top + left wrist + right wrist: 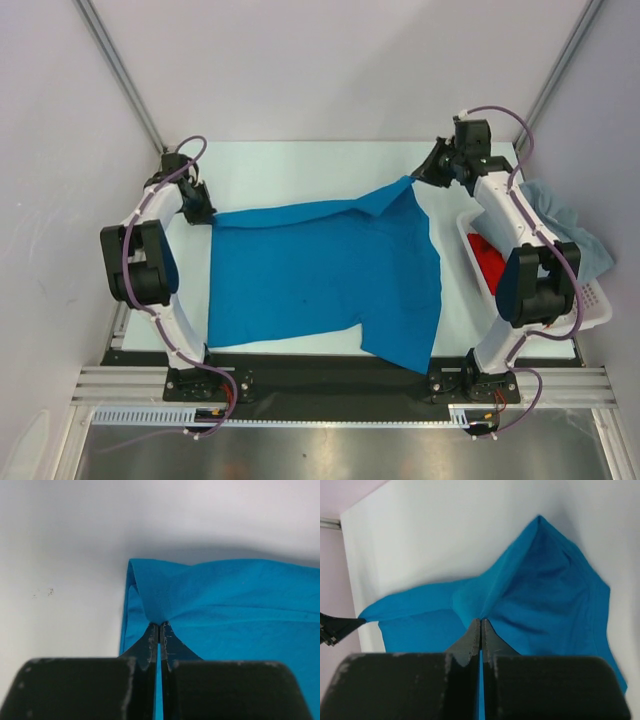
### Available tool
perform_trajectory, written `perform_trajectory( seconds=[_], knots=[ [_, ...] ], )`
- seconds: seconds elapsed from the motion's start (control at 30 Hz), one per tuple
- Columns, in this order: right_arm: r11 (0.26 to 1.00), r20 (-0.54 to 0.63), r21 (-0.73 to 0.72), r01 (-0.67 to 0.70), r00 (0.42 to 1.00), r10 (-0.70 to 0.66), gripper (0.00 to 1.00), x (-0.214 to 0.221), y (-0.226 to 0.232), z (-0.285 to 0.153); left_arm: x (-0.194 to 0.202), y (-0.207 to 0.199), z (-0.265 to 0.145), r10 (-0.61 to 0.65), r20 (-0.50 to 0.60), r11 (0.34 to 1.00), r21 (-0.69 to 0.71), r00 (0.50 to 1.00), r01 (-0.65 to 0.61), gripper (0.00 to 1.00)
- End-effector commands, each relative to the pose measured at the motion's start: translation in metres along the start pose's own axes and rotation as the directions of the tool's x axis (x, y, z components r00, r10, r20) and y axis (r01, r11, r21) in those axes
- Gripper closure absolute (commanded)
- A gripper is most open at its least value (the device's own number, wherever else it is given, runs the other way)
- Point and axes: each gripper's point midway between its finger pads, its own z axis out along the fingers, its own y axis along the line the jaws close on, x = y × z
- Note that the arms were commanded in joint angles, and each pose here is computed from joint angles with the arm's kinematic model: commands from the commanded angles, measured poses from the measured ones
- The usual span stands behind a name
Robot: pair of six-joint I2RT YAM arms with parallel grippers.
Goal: Fold and stack the t-shirts
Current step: Fold the tshirt
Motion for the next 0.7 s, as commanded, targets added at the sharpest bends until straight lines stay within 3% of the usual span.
perform_trajectory(
  seconds=[0.0, 0.67],
  knots=[
    [0.999, -0.018, 0.043, 0.006, 1.0, -0.005, 1.0, 0.013, -0.008, -0.024, -0.001, 0.004, -0.019, 0.05, 0.028, 0.999, -0.01, 0.998, -0.05, 1.0],
    [0.985, -0.097, 0.173, -0.009, 0.995, 0.026, 1.0, 0.061, -0.05, -0.065, 0.037, 0.012, -0.036, 0.02, -0.027, 0.999, -0.038, 0.999, -0.021, 1.0]
  ],
)
